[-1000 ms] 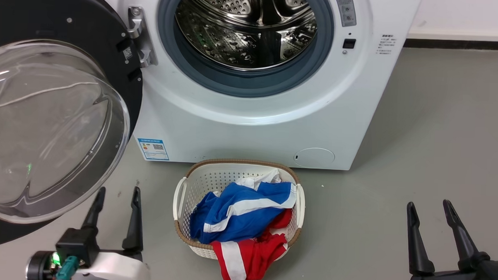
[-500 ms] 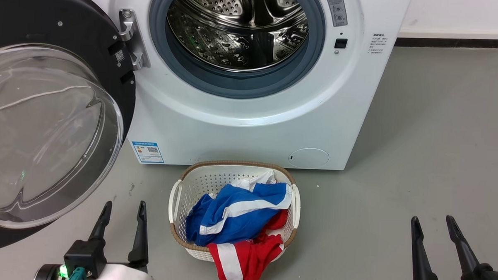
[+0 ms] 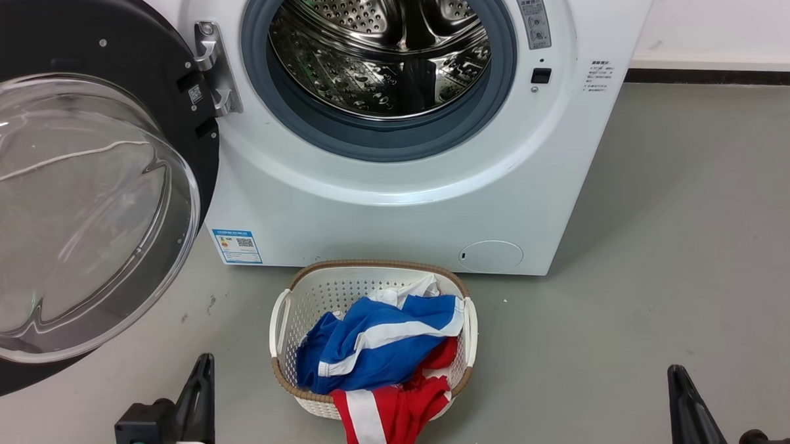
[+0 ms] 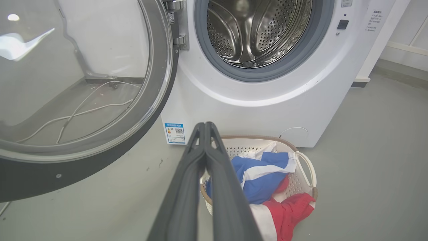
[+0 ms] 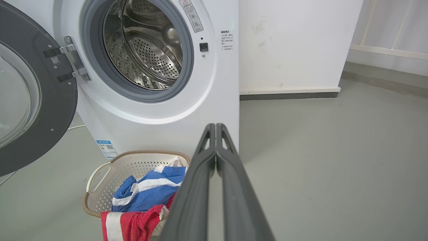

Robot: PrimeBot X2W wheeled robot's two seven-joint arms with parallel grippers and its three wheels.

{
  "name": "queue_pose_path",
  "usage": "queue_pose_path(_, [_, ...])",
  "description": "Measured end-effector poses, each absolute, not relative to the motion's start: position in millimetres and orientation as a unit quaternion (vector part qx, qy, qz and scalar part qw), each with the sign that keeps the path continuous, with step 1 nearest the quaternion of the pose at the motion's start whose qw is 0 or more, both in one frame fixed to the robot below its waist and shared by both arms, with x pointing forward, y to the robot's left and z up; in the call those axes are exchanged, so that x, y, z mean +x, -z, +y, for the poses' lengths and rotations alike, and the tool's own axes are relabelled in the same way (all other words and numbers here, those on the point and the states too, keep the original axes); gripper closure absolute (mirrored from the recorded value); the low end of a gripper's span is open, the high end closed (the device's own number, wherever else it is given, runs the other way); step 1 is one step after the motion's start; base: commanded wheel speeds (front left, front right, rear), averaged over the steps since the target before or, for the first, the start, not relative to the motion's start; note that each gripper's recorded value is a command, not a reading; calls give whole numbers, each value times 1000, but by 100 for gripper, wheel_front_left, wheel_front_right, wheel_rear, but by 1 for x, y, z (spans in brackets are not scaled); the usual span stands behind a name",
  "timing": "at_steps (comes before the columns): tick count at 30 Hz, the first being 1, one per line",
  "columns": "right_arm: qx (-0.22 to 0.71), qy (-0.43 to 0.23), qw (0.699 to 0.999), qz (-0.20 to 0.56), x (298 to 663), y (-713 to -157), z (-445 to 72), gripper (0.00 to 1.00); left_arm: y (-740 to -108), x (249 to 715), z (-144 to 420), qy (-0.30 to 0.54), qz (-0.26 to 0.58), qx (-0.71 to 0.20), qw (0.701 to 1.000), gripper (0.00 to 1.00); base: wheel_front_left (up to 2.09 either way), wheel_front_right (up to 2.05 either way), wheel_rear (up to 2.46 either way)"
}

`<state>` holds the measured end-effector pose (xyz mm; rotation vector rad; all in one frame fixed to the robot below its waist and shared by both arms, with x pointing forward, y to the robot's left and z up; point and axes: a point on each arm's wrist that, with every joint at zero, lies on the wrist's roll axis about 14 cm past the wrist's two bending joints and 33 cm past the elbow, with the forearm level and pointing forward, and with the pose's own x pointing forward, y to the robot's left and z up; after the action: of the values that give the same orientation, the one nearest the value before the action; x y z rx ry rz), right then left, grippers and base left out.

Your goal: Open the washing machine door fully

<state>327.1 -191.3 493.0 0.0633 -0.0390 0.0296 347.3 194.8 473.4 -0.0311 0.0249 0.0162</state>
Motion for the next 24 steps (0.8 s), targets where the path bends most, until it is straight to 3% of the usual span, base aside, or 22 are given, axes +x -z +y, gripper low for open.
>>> queue_pose_path(24, [261, 22, 965, 1, 341, -484, -200, 100, -464, 354, 205, -52, 45, -245, 967, 100, 0, 0, 0])
